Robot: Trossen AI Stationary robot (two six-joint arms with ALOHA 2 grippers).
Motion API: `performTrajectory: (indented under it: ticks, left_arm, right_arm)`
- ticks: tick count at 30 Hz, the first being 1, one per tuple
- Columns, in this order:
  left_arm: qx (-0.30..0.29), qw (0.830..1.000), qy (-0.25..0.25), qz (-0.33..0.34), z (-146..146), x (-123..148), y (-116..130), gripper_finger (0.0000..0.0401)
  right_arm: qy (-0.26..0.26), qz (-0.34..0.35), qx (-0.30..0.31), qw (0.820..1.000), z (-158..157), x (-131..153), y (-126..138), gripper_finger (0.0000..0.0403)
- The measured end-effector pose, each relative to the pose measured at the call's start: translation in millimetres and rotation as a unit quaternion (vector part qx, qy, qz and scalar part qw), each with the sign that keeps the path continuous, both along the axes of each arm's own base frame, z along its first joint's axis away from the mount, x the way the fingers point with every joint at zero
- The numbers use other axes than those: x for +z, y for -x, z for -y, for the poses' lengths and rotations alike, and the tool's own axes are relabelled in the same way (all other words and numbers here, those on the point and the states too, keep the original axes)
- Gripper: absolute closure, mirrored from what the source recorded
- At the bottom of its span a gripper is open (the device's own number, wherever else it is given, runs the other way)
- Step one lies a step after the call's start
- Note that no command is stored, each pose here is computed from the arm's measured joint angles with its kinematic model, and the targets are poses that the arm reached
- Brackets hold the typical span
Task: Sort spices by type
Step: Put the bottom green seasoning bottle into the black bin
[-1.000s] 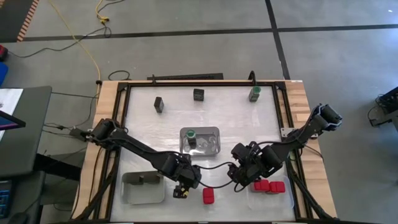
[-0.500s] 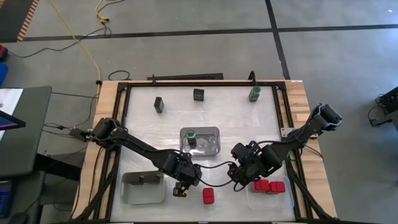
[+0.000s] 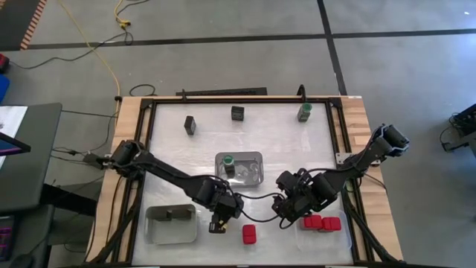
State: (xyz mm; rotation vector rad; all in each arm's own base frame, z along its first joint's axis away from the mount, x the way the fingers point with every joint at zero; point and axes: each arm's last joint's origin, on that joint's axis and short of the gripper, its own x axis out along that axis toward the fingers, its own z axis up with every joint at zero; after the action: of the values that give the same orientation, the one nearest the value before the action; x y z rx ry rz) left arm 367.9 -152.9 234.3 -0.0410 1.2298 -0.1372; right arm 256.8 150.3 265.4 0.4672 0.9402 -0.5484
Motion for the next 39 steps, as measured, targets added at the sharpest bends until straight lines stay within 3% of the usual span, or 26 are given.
performTrajectory:
  ticks: [12, 21, 25, 30, 34, 39]
  left_arm:
    - [0.044, 0.994, -0.018, 0.094, -21, 77, -13, 0.0211]
    - [0.056, 0.989, -0.068, 0.119, -83, 125, -20, 0.0211]
    - [0.049, 0.989, -0.085, 0.11, -118, 122, -24, 0.0211]
    - [0.035, 0.993, -0.063, 0.096, -148, 99, -34, 0.0211]
    - [0.03, 0.994, -0.036, 0.096, -157, 79, -39, 0.0211]
    - [0.02, 0.995, -0.044, 0.088, -159, 60, -40, 0.0211]
  right_arm:
    - [0.01, -0.014, 0.059, 0.998, -17, 0, 12, 0.0065]
    - [0.016, -0.025, 0.06, 0.998, -18, -1, 16, 0.0065]
    - [0.007, -0.022, 0.046, 0.999, -17, -1, 15, 0.0065]
    - [0.003, -0.025, 0.021, 0.999, -6, -1, 9, 0.0065]
    - [0.001, -0.027, 0.001, 1.0, 3, -1, 4, 0.0065]
    - [-0.003, -0.027, -0.018, 0.999, 11, -1, -1, 0.0065]
